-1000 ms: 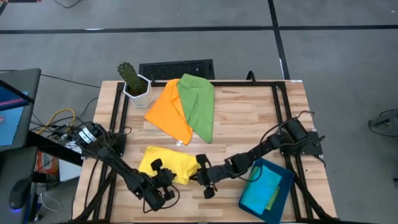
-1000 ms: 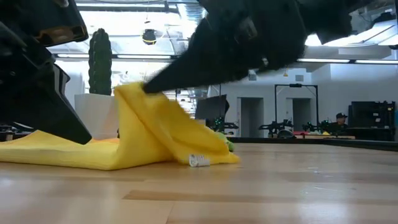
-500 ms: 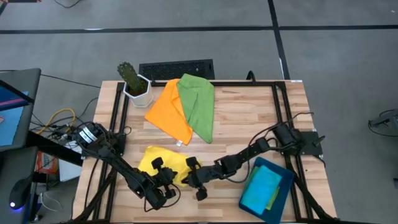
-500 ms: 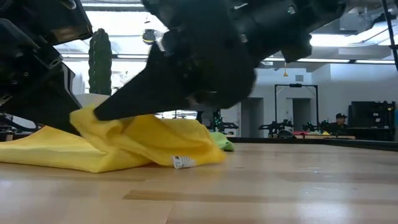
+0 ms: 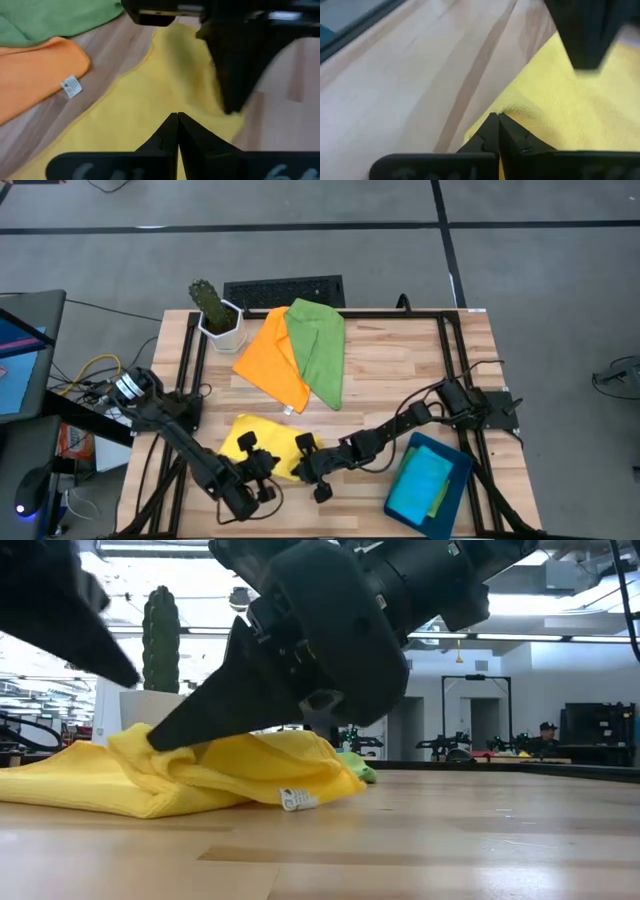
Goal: Fold microfiber towels
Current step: Fold the yellow microfiber towel
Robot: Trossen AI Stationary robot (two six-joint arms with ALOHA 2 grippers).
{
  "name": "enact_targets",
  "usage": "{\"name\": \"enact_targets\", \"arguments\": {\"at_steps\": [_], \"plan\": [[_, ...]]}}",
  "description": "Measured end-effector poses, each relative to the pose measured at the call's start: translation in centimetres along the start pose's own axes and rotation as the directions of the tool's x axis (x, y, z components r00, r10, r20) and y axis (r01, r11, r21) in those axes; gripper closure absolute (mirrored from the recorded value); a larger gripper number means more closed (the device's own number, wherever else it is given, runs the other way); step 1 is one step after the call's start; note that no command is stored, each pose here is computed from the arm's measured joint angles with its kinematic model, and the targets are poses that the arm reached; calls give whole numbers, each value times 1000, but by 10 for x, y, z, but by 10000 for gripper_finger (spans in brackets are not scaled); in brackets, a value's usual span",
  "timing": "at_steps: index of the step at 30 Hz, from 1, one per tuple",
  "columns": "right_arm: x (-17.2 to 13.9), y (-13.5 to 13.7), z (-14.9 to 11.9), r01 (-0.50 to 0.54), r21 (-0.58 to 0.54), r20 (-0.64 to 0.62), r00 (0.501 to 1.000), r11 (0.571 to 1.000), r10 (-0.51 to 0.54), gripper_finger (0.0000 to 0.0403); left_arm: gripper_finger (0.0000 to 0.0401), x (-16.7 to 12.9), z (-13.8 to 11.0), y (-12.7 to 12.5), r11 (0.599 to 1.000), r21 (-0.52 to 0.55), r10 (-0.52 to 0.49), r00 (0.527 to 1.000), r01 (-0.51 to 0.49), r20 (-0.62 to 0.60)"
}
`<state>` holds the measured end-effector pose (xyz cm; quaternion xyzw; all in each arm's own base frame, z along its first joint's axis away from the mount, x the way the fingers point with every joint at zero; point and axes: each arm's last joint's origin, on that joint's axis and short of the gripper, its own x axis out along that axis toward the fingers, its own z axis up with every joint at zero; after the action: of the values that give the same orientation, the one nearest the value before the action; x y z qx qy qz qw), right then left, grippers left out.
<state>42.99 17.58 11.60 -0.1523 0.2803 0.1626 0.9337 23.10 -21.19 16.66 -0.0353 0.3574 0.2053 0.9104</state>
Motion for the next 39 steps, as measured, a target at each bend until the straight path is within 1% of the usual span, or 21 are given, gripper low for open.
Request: {"name": "enact_targets", "arguments": {"at_steps": [3,5,8,11,13,15,19,23,26,30,33,36,39], "plan": [[0,0,0,0,-3,-4,1000,1000,0,383,401,-9,-9,-2,999,-46,-10,1000,11,11],[0,-2,-1,1,-2,-12,1000,1000,-1,384,401,-8,-21,-3,996,-83,-18,1000,19,18],[0,-2,-1,2,-5,-9,1000,1000,-2,383,401,3,-39,-1,995,-99,-3,1000,4,15],[0,-1,-1,-6,-25,-8,1000,1000,6,380,401,14,-46,1,993,-121,5,1000,-3,21],[0,3,0,-27,-32,-5,1000,999,26,381,401,22,-51,3,994,-108,4,1000,-4,2],[-1,8,5,-40,-41,3,999,998,41,385,401,28,-53,2,995,-100,-6,1000,6,-7],[-3,16,18,-49,-105,44,998,993,54,386,401,40,-56,0,997,-77,-17,1000,16,-9],[-4,18,29,-42,-142,78,995,989,54,380,401,48,-56,0,997,-76,-14,1000,15,15],[0,13,24,-52,-115,64,996,992,60,381,401,49,-57,1,997,-80,-11,1000,13,21],[10,4,13,-109,-64,60,992,992,113,386,401,50,-57,1,997,-74,-1,999,4,32],[15,-3,3,-114,-23,23,993,993,115,384,401,50,-57,1,997,-72,0,999,3,32],[17,-7,3,-107,-12,40,993,994,107,378,401,50,-57,1,998,-65,2,999,1,35],[19,-8,-2,-109,-3,12,994,994,109,378,401,50,-57,2,998,-63,7,999,-4,39]]}}
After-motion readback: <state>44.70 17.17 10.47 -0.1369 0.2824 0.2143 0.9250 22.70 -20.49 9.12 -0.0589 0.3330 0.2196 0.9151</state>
